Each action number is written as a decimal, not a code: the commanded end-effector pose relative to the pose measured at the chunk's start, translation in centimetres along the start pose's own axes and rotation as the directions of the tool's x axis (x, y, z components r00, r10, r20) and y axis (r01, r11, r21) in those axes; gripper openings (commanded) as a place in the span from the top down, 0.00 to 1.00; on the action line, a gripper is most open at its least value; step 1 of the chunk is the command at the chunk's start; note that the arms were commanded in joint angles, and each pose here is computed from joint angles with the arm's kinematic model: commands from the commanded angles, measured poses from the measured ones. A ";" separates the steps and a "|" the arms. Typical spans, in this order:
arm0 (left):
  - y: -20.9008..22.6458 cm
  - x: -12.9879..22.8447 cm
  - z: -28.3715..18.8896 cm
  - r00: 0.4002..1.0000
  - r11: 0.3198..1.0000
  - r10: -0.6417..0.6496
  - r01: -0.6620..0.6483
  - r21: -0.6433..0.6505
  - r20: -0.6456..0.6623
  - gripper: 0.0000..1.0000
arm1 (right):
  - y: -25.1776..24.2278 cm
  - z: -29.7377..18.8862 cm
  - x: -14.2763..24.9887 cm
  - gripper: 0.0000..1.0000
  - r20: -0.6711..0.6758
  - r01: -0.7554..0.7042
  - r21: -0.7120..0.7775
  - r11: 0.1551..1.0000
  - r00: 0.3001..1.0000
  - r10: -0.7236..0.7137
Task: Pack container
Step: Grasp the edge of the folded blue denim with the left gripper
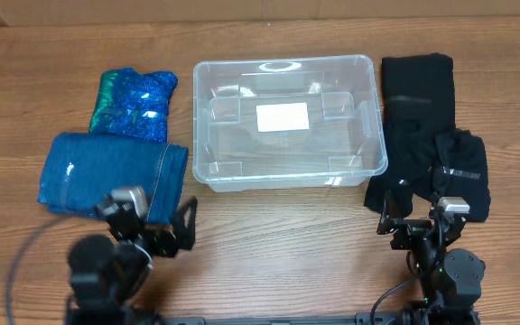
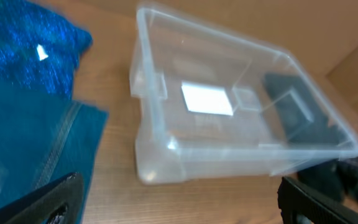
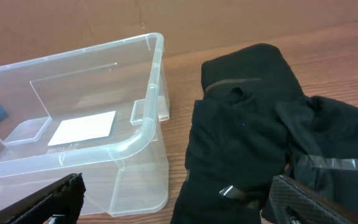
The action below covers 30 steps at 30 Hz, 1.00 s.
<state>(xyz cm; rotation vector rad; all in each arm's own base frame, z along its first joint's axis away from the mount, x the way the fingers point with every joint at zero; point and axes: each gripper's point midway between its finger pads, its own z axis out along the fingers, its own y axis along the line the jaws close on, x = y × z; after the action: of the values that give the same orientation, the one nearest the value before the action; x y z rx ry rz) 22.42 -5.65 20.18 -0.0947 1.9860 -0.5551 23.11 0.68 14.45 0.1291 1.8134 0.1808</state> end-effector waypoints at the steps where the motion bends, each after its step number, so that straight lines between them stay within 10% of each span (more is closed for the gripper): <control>1: -7.1 -7.1 -1.5 0.995 0.964 0.099 -0.098 0.249 0.008 0.00 | -0.1 0.0 -0.1 0.00 0.008 -0.004 0.005 1.000 1.000 0.004; 4: -9.8 -11.1 -1.8 0.991 0.934 0.134 -0.134 0.330 0.022 0.00 | -0.1 0.0 -0.1 0.00 0.008 -0.004 0.005 1.000 1.000 0.004; 9: 0.6 -11.6 1.0 0.986 0.974 -0.129 0.106 -0.199 -0.104 0.00 | -0.1 0.0 -0.1 0.00 0.008 -0.004 0.005 1.000 1.000 0.004; 16: 16.8 -8.2 0.1 0.844 0.716 -0.518 0.339 -0.610 -0.138 0.00 | -0.1 0.0 -0.1 0.00 0.008 -0.004 0.005 1.000 1.000 0.004; 24: 28.2 -4.3 -3.9 0.675 0.476 -0.738 0.535 -0.698 0.014 0.00 | -0.1 0.0 -0.1 0.00 0.008 -0.004 0.005 1.000 1.000 0.004; 30: 32.9 -1.6 -0.6 0.685 0.595 -0.723 0.552 -0.584 -0.090 0.00 | -0.1 0.0 -0.1 0.00 0.008 -0.004 0.005 1.000 1.000 0.004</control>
<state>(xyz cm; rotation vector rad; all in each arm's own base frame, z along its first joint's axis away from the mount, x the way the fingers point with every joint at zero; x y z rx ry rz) 26.48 24.52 8.87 -1.3638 2.3238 -0.3927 23.11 0.67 14.45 0.1290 1.8134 0.1802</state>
